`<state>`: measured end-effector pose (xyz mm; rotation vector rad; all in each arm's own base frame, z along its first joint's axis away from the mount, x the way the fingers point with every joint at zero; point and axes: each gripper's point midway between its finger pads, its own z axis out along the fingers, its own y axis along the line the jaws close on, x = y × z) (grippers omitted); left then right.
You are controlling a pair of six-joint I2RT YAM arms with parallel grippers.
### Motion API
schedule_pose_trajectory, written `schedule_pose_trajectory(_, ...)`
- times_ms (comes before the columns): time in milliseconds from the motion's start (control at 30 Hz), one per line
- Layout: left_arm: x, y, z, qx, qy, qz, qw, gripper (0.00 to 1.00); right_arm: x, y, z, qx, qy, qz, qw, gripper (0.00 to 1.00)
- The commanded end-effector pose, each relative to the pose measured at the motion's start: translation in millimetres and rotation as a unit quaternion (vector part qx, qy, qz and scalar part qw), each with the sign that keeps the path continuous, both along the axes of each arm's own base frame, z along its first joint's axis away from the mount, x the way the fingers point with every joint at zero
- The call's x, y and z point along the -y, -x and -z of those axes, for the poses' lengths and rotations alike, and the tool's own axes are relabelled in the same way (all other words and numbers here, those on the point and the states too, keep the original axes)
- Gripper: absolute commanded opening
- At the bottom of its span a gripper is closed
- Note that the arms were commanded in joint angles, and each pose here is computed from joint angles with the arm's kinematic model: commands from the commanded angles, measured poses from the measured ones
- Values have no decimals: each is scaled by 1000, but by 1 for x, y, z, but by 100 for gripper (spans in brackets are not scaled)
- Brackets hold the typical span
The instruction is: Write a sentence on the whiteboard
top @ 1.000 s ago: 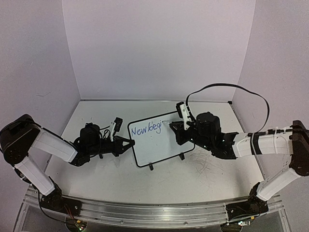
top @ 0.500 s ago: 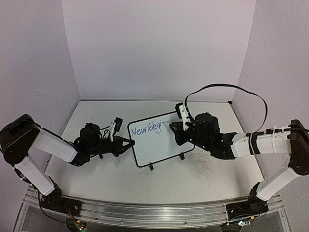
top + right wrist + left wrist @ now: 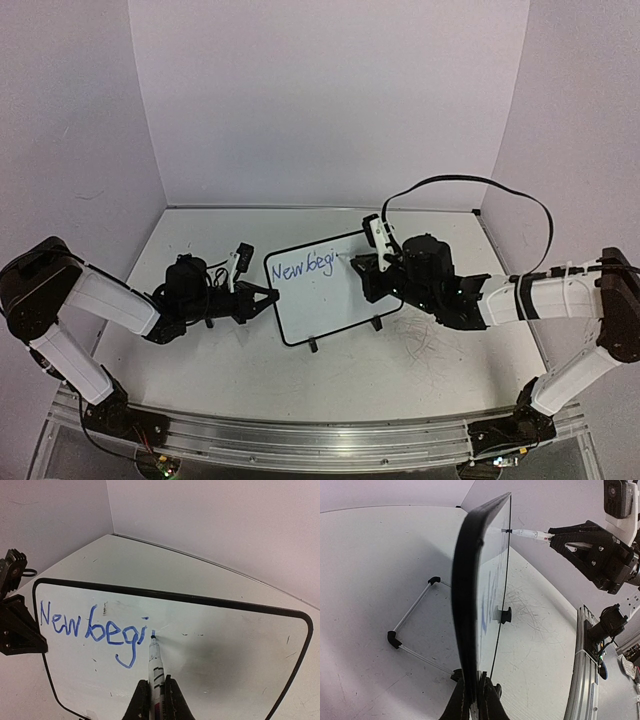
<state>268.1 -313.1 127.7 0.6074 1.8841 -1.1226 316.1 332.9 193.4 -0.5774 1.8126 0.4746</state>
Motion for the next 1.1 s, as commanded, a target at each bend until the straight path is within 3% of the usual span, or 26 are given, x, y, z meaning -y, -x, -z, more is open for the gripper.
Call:
schedule_pose_trajectory(0, -12, 3, 28, -24, -49, -16, 998, 0, 4, 4, 3, -11, -4, -2, 1000, 0)
schedule_pose_trajectory(1067, -12, 4, 28, -24, -50, -14, 998, 0, 0, -17, -22, 21, -30, 30, 999, 0)
